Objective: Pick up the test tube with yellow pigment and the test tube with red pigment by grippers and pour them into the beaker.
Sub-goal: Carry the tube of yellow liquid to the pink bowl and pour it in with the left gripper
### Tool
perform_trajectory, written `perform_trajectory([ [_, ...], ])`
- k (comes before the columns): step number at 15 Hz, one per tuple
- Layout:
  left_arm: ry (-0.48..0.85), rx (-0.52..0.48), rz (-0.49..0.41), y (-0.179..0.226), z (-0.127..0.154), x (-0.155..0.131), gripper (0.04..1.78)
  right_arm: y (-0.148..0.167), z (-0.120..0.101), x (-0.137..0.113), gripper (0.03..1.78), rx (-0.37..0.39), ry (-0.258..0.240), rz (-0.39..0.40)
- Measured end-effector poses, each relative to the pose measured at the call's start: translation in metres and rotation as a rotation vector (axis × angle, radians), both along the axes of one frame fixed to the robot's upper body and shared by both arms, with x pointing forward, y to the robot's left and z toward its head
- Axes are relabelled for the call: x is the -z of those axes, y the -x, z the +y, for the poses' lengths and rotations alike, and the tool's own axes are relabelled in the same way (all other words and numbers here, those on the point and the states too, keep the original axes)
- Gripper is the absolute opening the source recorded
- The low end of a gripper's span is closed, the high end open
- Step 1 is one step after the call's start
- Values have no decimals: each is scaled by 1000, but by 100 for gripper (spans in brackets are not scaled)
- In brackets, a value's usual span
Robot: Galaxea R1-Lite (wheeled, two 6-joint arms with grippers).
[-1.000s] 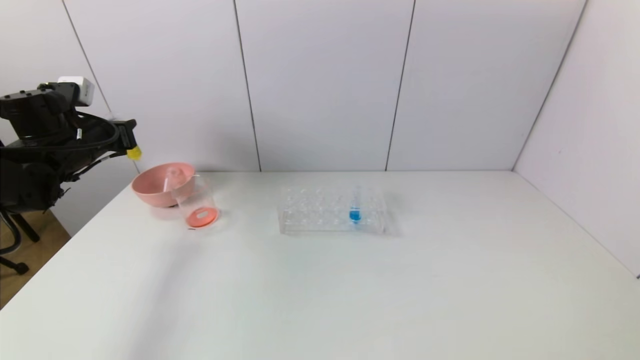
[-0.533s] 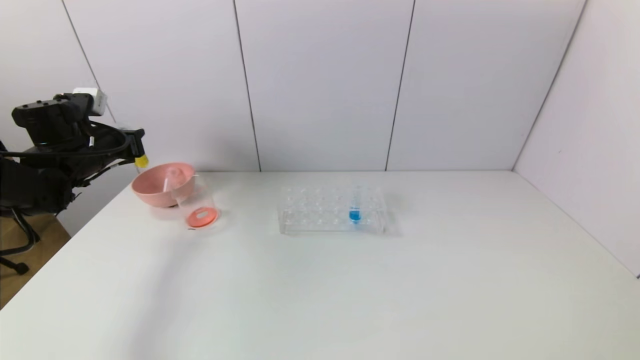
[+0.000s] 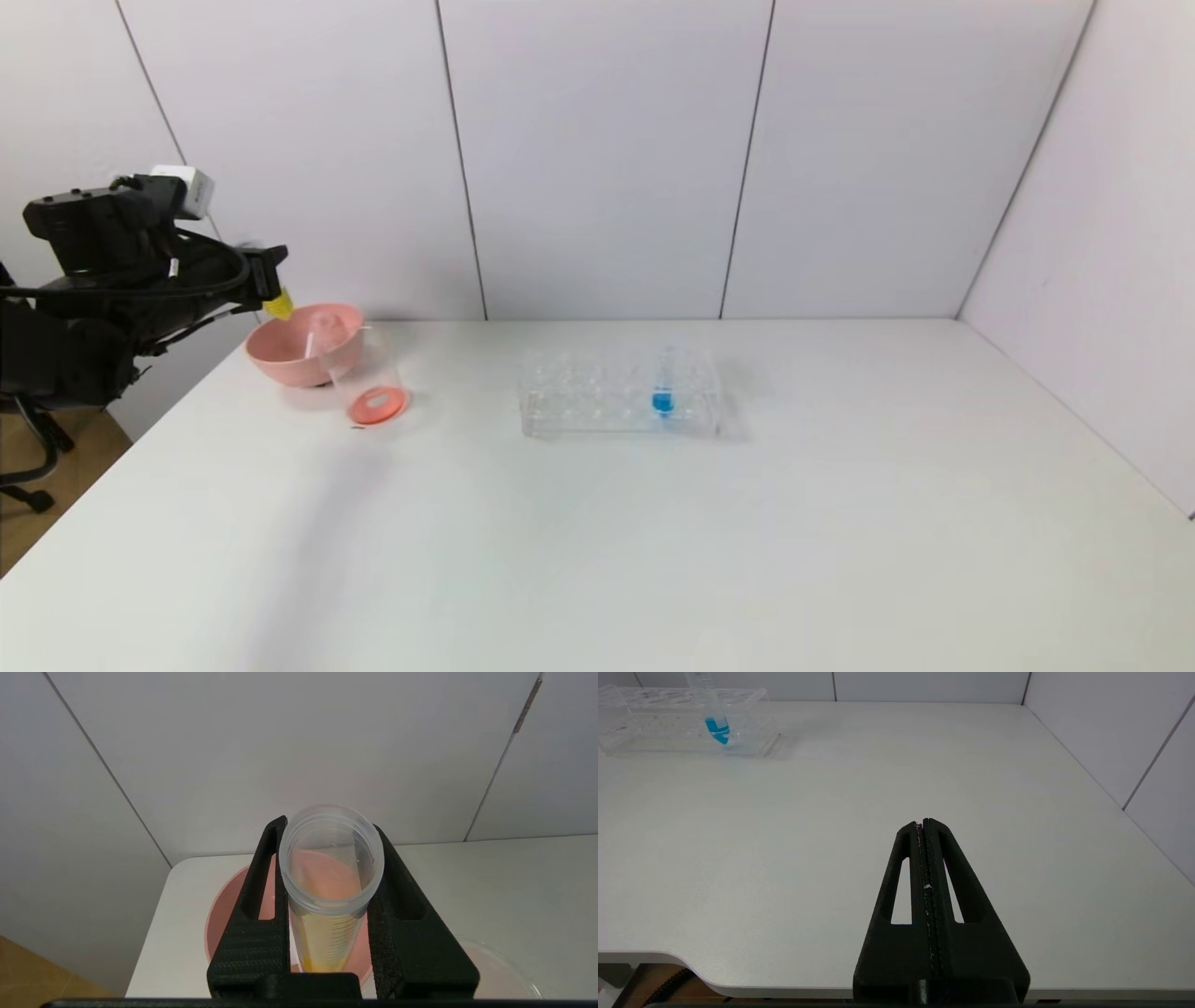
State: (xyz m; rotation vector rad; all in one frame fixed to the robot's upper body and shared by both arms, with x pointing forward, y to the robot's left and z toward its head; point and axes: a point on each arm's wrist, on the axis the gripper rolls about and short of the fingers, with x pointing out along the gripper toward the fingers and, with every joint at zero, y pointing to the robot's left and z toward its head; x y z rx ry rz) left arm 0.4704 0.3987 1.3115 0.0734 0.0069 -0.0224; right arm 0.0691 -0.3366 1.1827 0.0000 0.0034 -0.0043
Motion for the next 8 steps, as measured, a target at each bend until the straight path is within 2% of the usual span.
perform_trajectory([
  [3, -79, 25, -21, 5, -2, -13, 48, 0, 0, 0, 11, 0, 0, 0],
  [8, -86, 30, -13, 5, -3, -20, 48, 0, 0, 0, 11, 0, 0, 0],
])
